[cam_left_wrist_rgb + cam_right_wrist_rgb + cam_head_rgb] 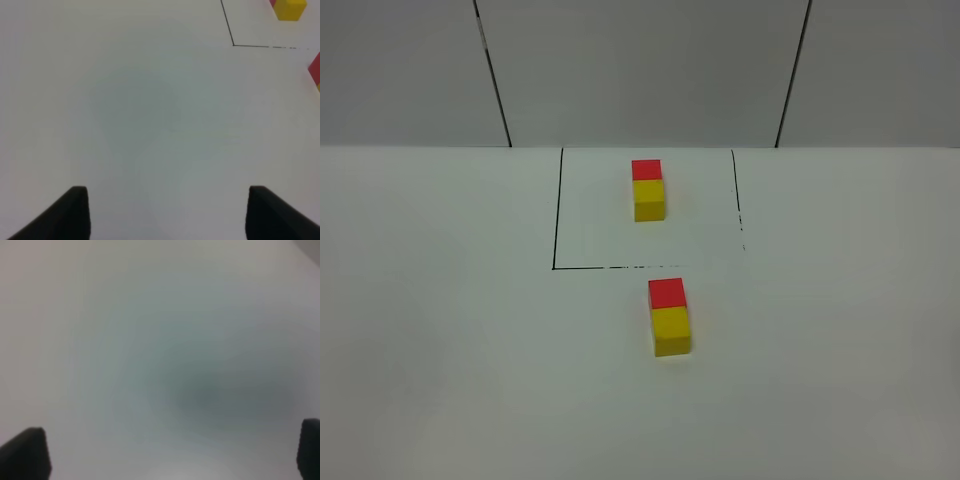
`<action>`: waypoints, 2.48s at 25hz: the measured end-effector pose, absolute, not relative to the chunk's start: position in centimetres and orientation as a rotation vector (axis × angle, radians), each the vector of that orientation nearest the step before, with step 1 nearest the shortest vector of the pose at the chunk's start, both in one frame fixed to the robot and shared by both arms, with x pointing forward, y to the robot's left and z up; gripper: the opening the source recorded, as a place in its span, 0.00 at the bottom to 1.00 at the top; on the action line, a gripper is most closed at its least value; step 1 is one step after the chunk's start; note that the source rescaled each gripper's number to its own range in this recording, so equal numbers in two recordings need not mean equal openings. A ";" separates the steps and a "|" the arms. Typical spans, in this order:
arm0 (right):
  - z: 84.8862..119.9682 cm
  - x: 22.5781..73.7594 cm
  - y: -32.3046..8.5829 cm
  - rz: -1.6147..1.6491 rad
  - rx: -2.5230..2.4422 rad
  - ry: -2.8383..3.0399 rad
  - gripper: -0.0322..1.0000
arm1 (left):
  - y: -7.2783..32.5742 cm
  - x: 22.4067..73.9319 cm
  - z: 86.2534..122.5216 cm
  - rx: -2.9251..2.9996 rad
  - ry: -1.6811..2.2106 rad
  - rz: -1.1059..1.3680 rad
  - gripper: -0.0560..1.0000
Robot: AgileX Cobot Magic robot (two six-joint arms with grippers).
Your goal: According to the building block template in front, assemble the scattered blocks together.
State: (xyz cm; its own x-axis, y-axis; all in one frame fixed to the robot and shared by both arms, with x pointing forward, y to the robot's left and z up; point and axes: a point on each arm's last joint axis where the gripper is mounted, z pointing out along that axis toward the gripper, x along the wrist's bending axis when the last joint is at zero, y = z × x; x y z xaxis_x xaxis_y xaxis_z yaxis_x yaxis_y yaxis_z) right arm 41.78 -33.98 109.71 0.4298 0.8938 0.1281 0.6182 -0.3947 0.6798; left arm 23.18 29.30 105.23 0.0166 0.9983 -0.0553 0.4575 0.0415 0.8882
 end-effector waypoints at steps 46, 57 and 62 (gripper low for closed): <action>105.1 23.4 -30.2 1.042 1.750 1.357 0.74 | 29.3 23.2 105.2 1.521 1.548 0.886 0.49; 105.1 23.4 -30.2 1.042 1.750 1.357 0.74 | 29.3 23.2 105.2 1.521 1.548 0.886 0.49; 105.1 23.4 -30.2 1.042 1.750 1.357 0.73 | 29.3 23.2 105.2 1.521 1.548 0.886 0.49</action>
